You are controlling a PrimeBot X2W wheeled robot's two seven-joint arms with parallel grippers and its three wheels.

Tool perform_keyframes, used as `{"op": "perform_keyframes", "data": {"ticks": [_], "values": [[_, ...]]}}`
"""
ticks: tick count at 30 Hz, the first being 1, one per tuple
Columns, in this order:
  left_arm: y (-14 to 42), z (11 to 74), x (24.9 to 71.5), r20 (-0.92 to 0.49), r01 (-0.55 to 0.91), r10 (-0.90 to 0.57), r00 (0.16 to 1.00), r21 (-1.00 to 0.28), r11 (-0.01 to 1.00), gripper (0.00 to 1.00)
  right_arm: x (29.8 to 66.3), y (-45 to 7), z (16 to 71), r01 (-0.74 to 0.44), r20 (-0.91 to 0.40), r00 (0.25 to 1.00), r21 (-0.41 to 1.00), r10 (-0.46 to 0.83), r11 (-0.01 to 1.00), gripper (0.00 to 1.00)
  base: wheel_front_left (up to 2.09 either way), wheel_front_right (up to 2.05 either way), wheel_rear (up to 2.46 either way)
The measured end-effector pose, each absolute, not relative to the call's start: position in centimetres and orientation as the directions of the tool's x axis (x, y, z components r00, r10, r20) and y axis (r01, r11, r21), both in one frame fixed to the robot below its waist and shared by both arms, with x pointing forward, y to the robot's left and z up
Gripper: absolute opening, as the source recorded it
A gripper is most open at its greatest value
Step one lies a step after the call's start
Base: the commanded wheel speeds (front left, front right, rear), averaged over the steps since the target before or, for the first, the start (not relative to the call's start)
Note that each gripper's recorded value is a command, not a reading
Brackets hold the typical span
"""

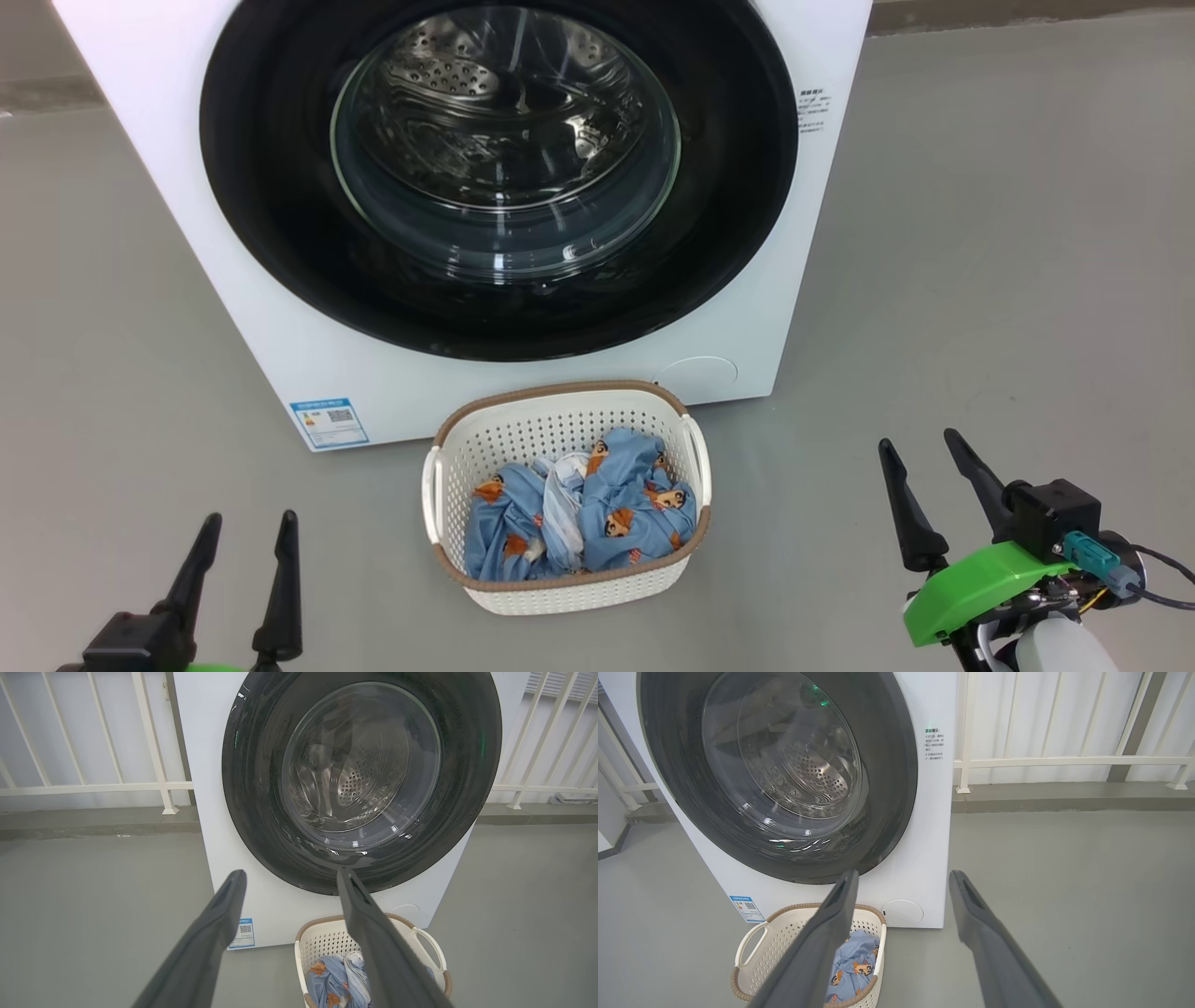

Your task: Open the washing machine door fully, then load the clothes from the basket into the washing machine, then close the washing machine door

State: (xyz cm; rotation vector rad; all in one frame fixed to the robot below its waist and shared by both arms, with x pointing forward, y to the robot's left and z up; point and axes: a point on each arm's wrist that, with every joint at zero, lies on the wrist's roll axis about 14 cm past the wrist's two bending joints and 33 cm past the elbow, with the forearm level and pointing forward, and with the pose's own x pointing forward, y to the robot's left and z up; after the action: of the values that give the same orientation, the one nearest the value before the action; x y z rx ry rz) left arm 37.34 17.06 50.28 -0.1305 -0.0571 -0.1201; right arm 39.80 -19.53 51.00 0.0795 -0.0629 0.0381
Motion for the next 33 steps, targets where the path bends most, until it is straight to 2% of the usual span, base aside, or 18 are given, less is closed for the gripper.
{"op": "perform_keyframes", "data": {"ticks": [18,33], "values": [[17.1,49.9,37.6,0.051,0.127,-0.122,0.991,-0.107,0.986,1.0,40.2,-20.1,52.0,-0.024,0.098,0.995,0.08,0.016,0.996,1.0,0.09,0.09,-0.18],[17.5,50.1,37.5,0.058,0.116,-0.11,0.992,-0.107,0.988,1.0,40.3,-20.6,52.5,-0.004,0.112,0.994,0.095,-0.006,0.995,1.0,1.04,1.04,-2.07]]}}
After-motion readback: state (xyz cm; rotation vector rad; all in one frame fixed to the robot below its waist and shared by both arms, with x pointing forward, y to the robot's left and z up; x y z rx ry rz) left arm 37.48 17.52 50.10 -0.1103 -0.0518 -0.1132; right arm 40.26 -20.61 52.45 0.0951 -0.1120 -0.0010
